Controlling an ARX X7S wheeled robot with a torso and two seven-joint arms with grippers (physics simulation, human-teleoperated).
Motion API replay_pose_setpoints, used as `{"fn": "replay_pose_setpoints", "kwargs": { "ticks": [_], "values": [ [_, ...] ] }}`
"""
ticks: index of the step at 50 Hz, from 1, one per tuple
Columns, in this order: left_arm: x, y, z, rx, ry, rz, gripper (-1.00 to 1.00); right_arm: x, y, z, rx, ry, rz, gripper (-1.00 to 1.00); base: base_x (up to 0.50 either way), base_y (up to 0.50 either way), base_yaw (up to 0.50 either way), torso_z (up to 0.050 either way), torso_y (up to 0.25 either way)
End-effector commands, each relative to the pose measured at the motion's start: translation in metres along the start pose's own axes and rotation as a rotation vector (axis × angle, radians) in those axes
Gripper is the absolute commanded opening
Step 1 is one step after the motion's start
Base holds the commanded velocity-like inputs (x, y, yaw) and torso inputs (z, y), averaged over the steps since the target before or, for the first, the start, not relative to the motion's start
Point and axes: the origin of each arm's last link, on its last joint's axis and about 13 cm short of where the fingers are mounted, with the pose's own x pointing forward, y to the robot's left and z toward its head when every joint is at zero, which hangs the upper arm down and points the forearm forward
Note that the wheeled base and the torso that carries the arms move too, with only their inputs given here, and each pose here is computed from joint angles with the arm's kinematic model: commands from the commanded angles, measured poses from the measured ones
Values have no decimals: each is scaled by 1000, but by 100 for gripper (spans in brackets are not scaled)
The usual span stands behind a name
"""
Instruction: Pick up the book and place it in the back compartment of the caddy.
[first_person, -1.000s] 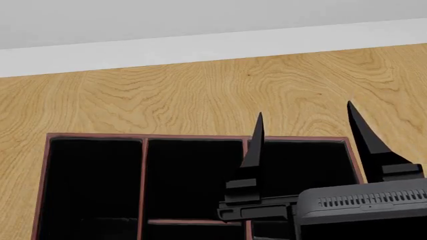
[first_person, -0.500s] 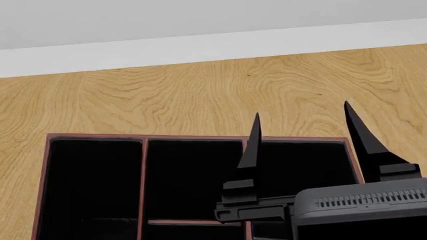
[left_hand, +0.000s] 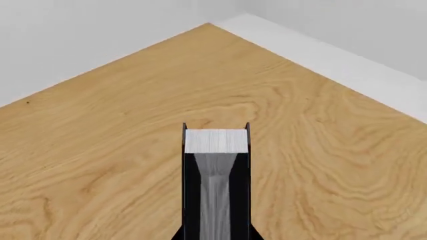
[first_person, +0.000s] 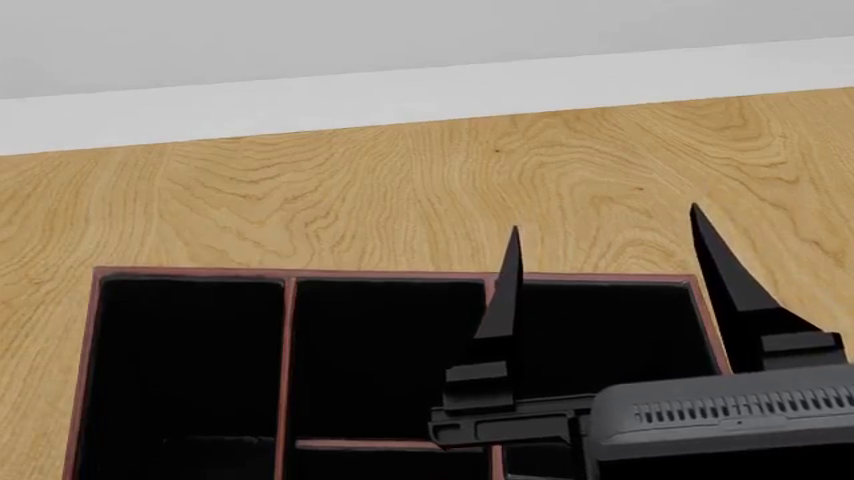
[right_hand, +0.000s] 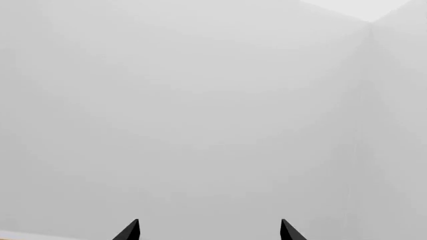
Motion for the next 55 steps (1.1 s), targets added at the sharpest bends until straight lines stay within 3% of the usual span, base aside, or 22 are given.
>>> {"fn": "replay_pose_setpoints", "kwargs": {
  "ticks": [1,6,9,16,25,29,33,37,46,49,55],
  "values": [
    [-30,-15,56,-11,-174,-82,-100,-1,0,-1,5,-6,-2,100,0,0,0,0,0],
    [-39,-20,66,-1,-204,-132,-100,-2,-1,-3,7,-8,-4,100,0,0,0,0,0],
    [-47,-23,76,-41,-227,-211,-100,-3,-2,-2,5,-13,-7,100,0,0,0,0,0],
    [-72,-30,95,-14,-272,-291,-100,-3,-1,2,-2,-20,-1,100,0,0,0,0,1],
    [-95,-39,110,-24,-394,-411,-100,-4,-4,4,-6,-33,-3,100,0,0,0,0,1],
    [-112,-44,116,39,-440,-494,-100,-3,-5,3,-10,-35,-4,100,0,0,0,0,0],
    [-126,-47,118,50,-438,-576,-100,-5,-6,4,-12,-45,-11,100,0,0,0,0,3],
    [-145,-47,117,105,-519,-692,-100,-6,-7,4,-6,-53,-20,100,0,0,0,0,0],
    [-172,-46,111,188,-570,-896,-100,-3,-10,3,-29,-52,-9,100,0,0,0,0,1],
    [-183,-46,108,220,-585,-1028,-100,-3,-12,4,-36,-54,-11,100,0,0,0,0,3],
    [-193,-51,104,252,-578,-1114,-100,-1,-11,5,-44,-69,-7,100,0,0,0,0,0]
  ]
}}
